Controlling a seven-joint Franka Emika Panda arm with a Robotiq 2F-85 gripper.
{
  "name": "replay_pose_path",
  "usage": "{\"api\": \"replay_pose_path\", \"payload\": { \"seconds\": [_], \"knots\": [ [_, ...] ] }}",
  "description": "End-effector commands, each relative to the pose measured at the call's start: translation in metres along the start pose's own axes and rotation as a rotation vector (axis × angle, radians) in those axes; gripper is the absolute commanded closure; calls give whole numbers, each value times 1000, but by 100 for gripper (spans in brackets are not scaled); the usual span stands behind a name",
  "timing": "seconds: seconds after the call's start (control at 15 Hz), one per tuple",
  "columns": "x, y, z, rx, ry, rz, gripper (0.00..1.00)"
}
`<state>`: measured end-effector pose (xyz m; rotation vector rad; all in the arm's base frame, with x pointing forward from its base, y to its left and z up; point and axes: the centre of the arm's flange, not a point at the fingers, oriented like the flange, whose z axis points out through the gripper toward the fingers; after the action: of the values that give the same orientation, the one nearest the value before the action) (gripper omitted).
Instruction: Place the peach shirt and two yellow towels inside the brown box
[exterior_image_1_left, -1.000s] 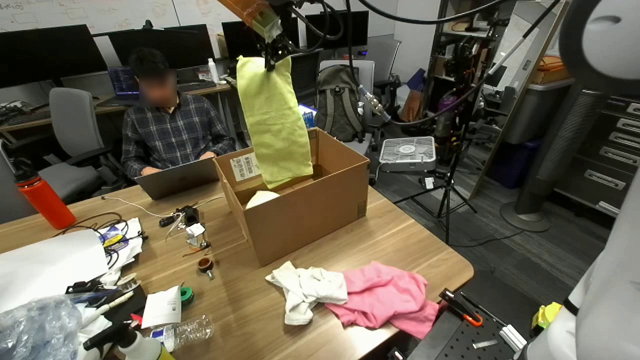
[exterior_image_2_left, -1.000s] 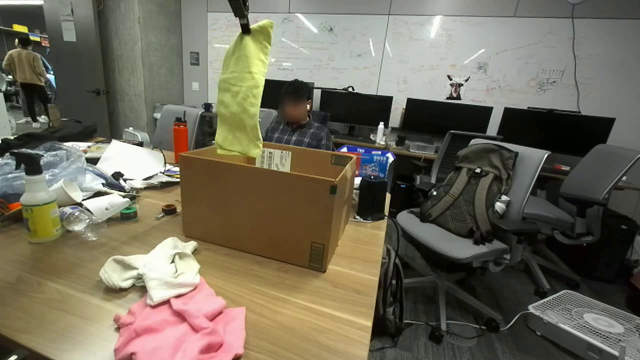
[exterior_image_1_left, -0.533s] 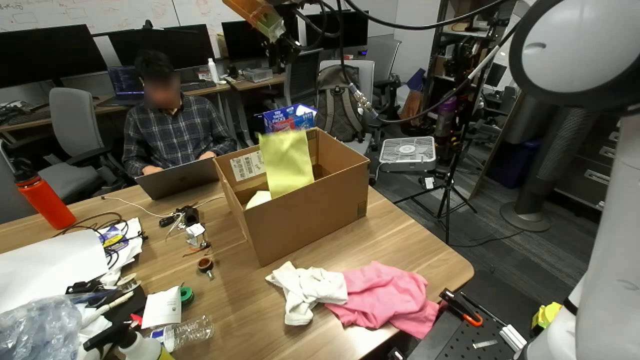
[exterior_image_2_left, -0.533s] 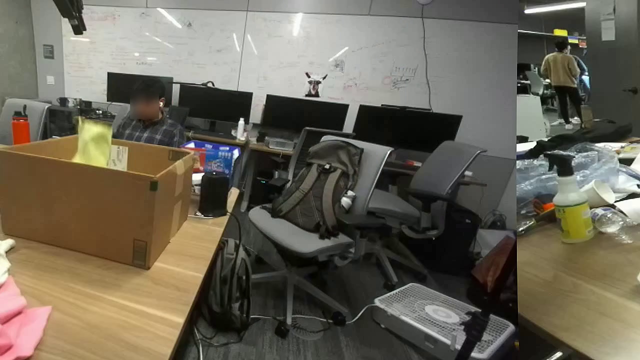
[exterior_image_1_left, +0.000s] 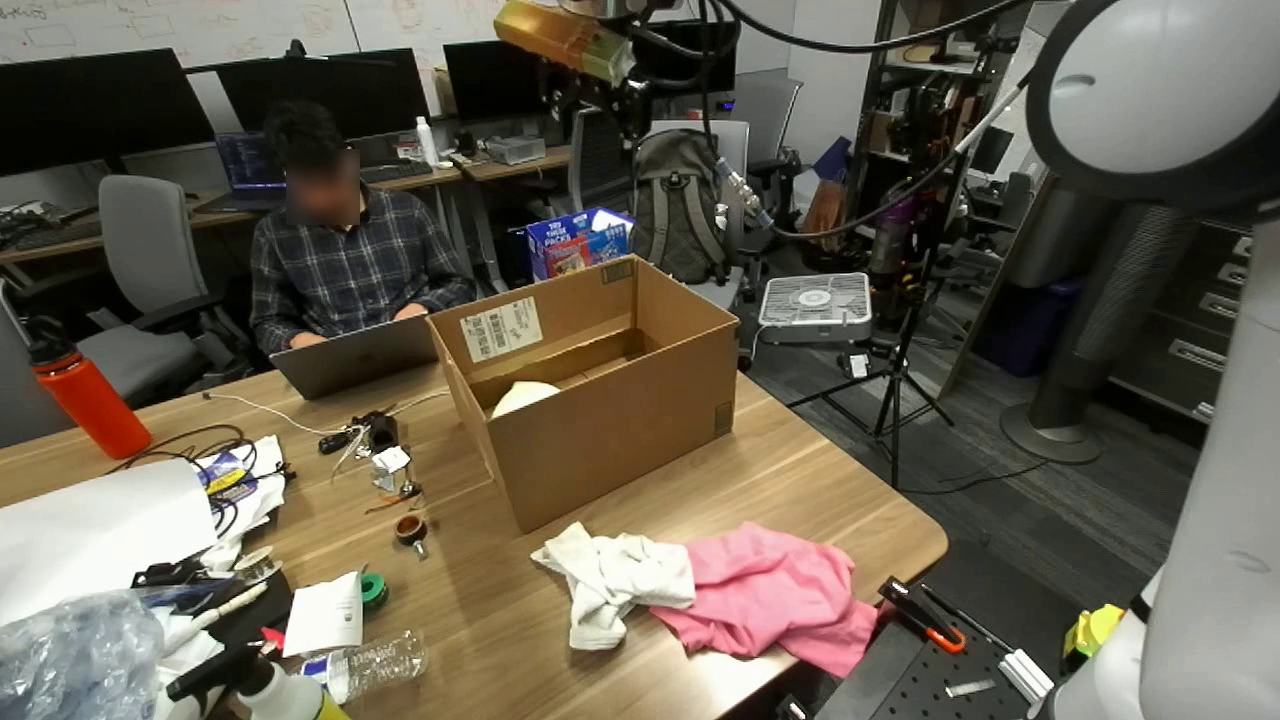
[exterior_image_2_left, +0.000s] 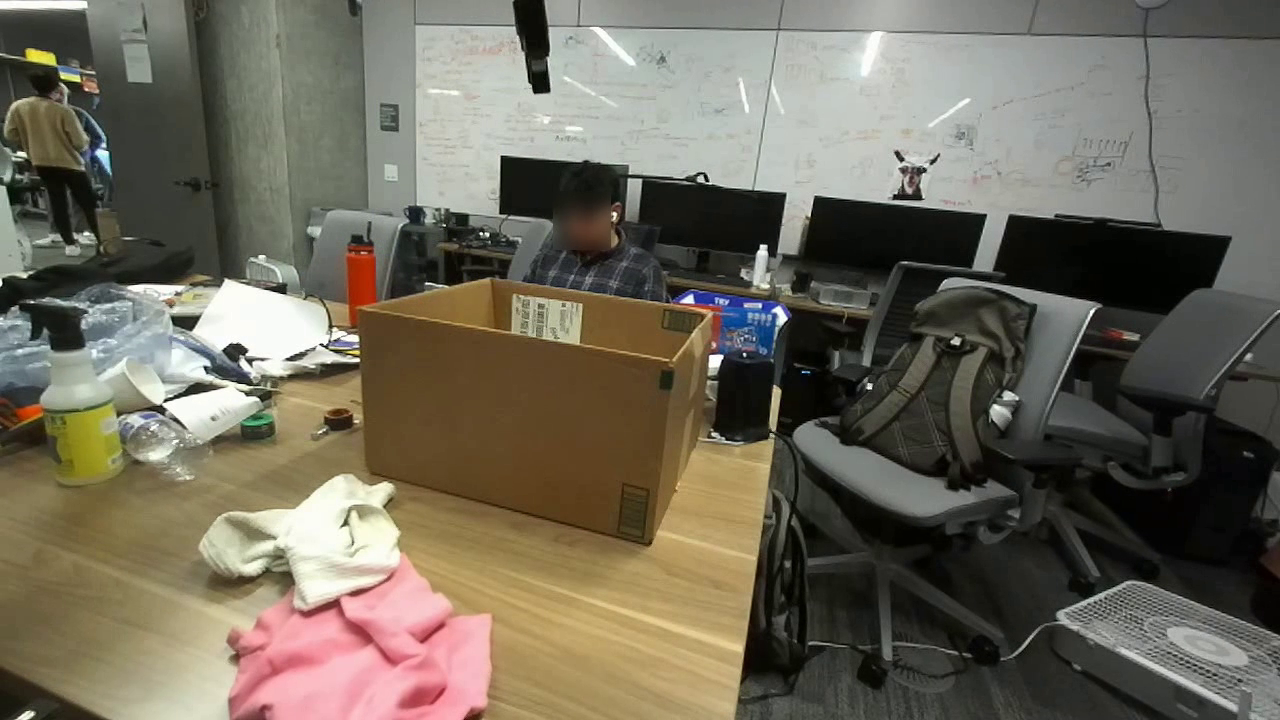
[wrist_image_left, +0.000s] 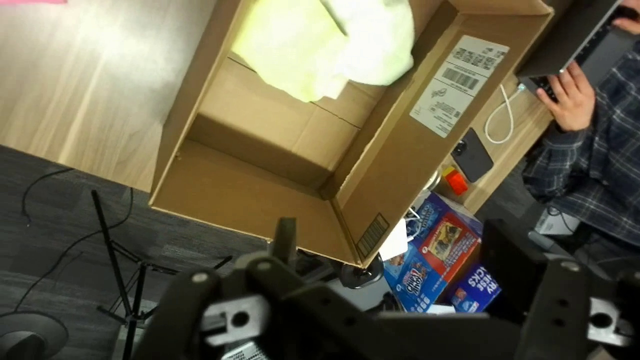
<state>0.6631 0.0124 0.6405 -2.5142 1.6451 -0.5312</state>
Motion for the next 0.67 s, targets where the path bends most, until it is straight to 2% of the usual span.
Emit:
{"api": "replay_pose_path", "payload": {
  "seconds": [0.0, 0.33, 0.6],
  "knots": [
    [17, 51, -10, -63, -48, -126, 0],
    [46, 125, -7, -183, -119, -292, 0],
    [67, 182, 2, -240, -162, -412, 0]
  ]
}}
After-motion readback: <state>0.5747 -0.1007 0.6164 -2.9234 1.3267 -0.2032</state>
